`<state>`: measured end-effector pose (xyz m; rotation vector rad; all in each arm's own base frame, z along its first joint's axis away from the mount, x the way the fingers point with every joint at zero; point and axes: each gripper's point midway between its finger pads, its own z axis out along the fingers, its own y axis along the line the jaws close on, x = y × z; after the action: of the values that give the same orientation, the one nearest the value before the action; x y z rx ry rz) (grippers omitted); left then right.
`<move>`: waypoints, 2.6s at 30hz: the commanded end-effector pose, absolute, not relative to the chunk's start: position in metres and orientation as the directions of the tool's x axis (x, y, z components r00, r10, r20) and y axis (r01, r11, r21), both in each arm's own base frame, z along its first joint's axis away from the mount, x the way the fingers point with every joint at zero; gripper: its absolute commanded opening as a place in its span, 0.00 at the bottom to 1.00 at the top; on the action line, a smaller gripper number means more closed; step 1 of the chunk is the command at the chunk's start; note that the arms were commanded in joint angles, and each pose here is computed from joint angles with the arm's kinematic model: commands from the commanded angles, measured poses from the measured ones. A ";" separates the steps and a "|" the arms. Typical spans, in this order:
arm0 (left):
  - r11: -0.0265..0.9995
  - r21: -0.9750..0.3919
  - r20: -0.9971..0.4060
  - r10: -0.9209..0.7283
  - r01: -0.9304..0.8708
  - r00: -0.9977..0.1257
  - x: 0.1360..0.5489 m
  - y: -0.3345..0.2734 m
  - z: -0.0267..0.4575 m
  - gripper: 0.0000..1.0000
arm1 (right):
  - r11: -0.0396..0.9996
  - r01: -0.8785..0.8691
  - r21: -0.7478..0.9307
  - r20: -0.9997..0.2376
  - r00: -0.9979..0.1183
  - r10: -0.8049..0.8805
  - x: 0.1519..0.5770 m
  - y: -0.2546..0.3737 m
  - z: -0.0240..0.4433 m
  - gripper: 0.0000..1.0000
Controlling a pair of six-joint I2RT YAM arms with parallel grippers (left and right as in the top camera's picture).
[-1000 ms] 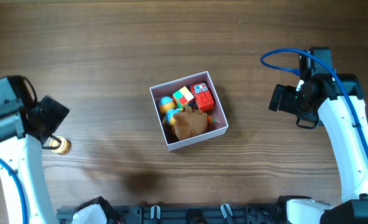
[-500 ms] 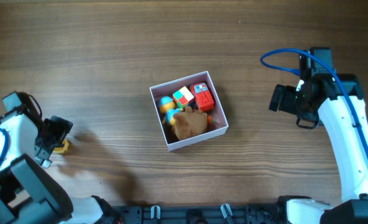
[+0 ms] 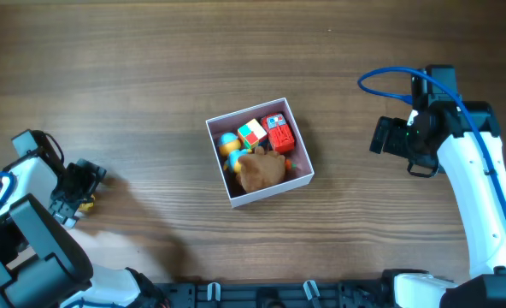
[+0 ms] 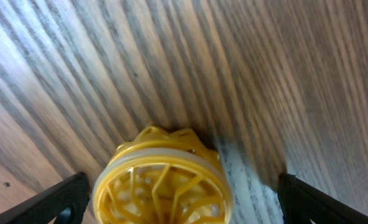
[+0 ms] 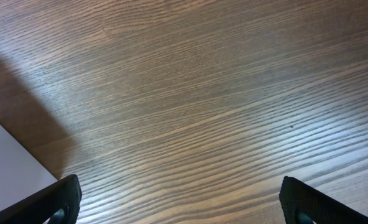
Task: Pack container
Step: 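Move the left gripper to the yellow round toy and grasp it, then place the yellow toy into the box while the right gripper steadies the box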
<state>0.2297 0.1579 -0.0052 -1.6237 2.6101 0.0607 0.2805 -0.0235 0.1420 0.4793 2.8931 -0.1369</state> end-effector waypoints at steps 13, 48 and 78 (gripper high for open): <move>0.458 -0.008 -0.046 -0.888 -0.889 -0.457 0.225 0.153 -0.010 0.54 | 0.948 0.315 -0.050 -0.209 -0.931 0.299 0.280 -0.023 0.141 1.00; 0.892 -0.192 -0.610 0.219 0.409 -0.762 0.271 -0.214 0.177 0.04 | 0.968 0.214 0.127 -0.152 -0.961 0.232 0.279 0.012 0.120 0.80; 0.958 -0.210 -0.630 0.021 0.196 -0.776 0.299 -0.158 0.192 0.04 | 0.956 -0.074 0.284 -0.104 -0.993 -0.046 0.264 0.139 0.049 0.69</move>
<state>0.2971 -0.1584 0.1787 0.1701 2.4739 -0.3296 0.2585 0.1477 0.0547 -0.1686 3.0023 0.5282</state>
